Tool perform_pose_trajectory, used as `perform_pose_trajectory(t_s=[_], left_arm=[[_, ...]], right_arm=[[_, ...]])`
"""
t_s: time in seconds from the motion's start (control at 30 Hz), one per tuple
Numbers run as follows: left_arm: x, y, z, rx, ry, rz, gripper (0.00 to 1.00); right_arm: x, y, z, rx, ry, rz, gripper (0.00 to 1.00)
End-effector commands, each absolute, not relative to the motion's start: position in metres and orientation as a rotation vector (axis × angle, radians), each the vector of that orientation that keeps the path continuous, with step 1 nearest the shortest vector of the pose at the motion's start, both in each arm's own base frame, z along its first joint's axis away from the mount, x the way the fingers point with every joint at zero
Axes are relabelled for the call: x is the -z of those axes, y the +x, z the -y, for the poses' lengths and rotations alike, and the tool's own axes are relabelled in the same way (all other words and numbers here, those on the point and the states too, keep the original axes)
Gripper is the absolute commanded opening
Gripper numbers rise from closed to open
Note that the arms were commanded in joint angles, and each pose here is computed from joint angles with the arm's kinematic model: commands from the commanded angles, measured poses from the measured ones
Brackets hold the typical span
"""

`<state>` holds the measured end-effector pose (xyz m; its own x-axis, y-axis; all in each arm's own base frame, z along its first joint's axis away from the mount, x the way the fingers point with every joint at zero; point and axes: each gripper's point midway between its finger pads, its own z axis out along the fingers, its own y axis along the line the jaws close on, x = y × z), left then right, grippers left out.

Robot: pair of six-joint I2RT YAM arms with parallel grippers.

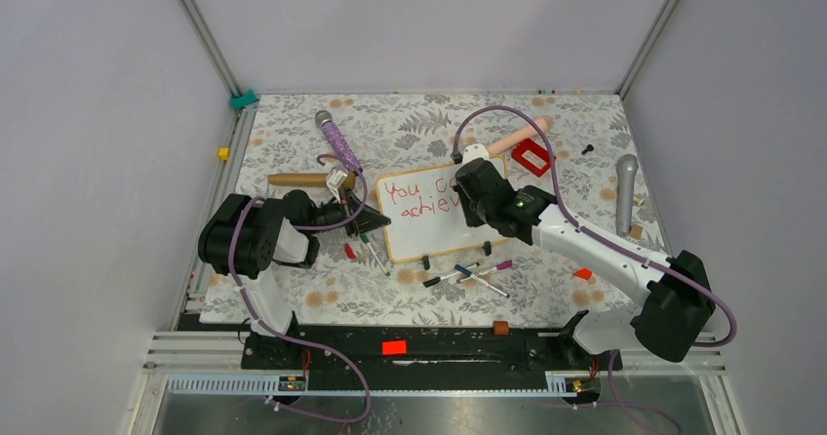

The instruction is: Write a sentence on the whiteboard

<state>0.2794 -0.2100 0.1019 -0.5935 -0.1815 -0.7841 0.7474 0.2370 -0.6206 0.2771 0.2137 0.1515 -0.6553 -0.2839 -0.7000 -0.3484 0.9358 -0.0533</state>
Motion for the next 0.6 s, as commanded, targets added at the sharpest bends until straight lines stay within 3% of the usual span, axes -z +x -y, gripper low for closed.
perform_pose_trajectory(t_s=[0.0, 0.57], left_arm=[[-0.117, 0.289, 0.207, 1.369, 0.625, -1.590, 0.00], [-0.118, 0.289, 0.207, 1.366, 0.626, -1.588, 0.00]], right_arm=[[-0.160, 0.289, -0.208, -0.061, -0.385, -2.299, 0.00], [-0.161, 0.294, -0.190, 0.001, -0.345, -2.301, 0.00]])
